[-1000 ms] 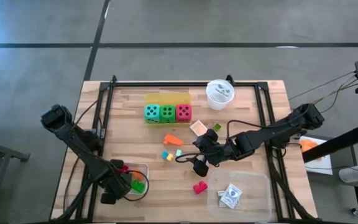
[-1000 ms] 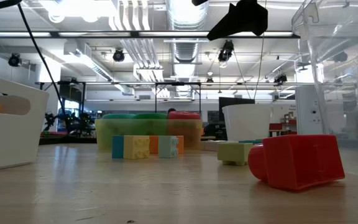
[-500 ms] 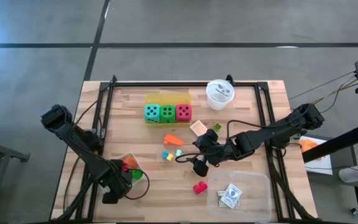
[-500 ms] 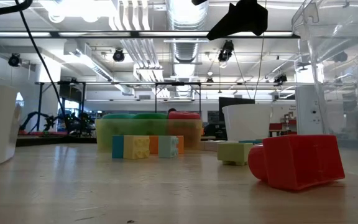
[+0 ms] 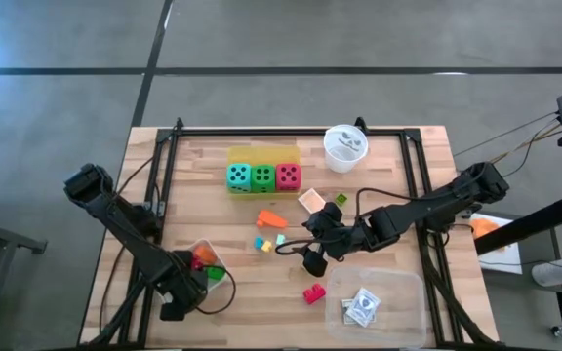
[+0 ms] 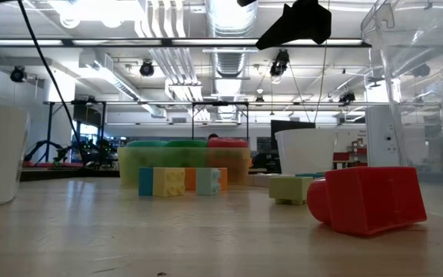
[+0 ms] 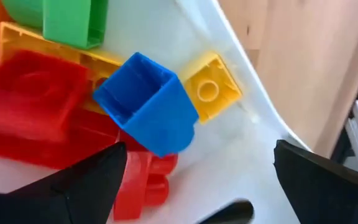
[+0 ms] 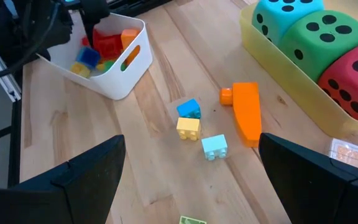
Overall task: Pick & Place Toys
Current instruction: Put the blue game piece into the white bin
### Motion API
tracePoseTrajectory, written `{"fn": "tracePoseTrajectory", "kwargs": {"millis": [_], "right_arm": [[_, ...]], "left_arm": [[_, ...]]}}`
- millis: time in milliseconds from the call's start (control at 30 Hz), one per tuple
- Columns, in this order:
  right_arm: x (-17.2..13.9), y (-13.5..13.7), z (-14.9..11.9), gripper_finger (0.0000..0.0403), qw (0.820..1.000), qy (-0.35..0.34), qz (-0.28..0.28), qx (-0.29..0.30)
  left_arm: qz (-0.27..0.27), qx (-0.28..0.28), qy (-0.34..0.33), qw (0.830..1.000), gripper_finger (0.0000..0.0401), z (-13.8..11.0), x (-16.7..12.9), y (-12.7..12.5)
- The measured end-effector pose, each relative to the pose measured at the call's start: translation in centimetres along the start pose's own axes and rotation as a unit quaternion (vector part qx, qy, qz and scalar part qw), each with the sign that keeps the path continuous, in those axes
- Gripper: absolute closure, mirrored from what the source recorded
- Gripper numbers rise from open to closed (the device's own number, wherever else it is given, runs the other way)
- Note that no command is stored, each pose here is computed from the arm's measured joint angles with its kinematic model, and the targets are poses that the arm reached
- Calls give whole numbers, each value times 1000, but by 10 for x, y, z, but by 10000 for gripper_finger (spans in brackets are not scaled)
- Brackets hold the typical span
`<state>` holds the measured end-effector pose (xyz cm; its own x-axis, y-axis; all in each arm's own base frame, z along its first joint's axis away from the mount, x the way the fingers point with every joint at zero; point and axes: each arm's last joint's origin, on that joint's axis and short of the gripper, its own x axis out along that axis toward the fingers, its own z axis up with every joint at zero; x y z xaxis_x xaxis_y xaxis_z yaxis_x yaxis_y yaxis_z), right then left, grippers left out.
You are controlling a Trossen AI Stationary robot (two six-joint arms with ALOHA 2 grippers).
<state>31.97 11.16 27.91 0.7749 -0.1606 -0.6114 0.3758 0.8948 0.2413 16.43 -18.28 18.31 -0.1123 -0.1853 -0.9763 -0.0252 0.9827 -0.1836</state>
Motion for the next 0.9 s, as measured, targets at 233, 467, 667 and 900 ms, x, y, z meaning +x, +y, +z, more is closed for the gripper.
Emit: {"fn": "tracePoseTrajectory", "kwargs": {"millis": [233, 467, 667, 900], "right_arm": [[0, 0, 0, 39, 1000, -1, 0, 0], [0, 0, 0, 39, 1000, 0, 0, 0], [-1, 1, -1, 39, 1000, 1, 2, 1], [-5, 7, -6, 39, 1000, -3, 2, -5]], "left_arm": [[6, -1, 6, 1000, 4, 2, -27, -10], [93, 67, -46, 992, 4, 4, -60, -12], [144, 83, -137, 977, 4, 32, -82, 3], [102, -12, -197, 975, 4, 83, -89, 58]]}}
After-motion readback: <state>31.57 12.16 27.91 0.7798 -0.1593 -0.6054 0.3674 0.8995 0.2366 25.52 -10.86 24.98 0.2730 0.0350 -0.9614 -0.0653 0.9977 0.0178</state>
